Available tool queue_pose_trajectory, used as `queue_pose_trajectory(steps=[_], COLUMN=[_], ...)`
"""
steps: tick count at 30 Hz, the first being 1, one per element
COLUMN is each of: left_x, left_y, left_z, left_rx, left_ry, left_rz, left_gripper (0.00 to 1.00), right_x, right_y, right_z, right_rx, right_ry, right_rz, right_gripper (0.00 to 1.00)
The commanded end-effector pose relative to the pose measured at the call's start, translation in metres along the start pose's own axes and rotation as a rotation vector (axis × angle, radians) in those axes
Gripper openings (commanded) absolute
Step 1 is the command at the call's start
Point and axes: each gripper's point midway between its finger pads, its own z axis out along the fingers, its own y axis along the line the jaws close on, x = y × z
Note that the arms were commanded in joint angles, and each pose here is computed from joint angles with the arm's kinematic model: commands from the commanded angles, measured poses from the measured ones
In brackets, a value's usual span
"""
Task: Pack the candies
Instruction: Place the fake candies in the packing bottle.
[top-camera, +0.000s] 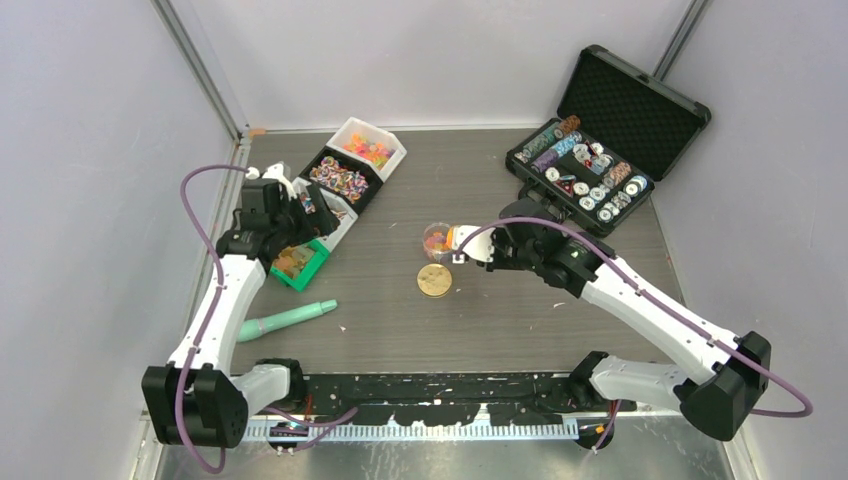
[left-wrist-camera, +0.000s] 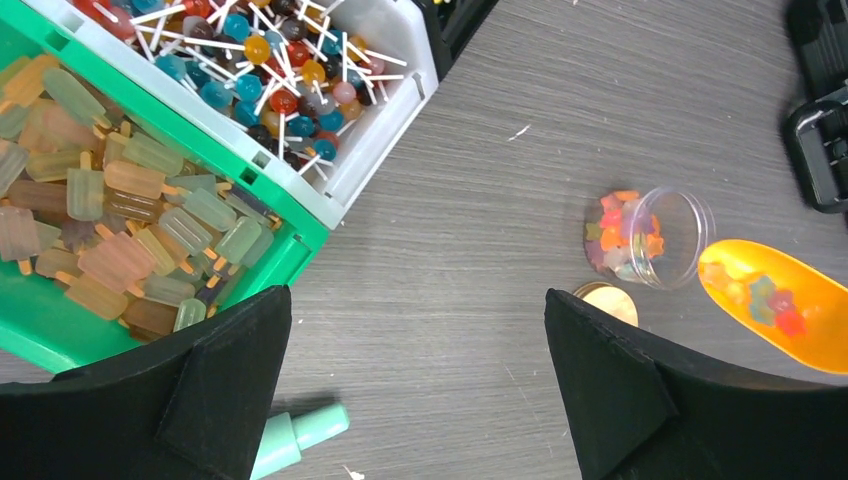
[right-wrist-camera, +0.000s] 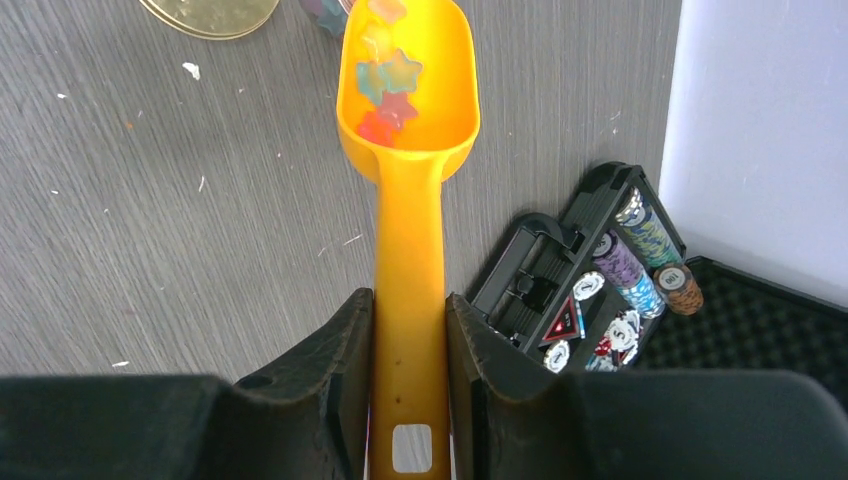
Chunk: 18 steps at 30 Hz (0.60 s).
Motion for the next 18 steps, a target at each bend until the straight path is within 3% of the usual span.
queue_pose_trajectory(steps=[1,18], left_x=[0.003,0.020], left_y=[-0.008,-0.009], left_z=[-0.008,-0.009], left_rx=[0.049,0.085], left_ry=[-0.012,0.041], left_rz=[0.022,0.044], left_gripper=[1.00,1.00], right_x=[-0.009,-0.015], right_y=[-0.019,-0.031], right_z=[-0.010,-0.020], right_rx=[0.056,0.044], right_ry=[0.049,0.183], right_rz=[-0.057,-0.113], right_gripper=[0.00,0.00])
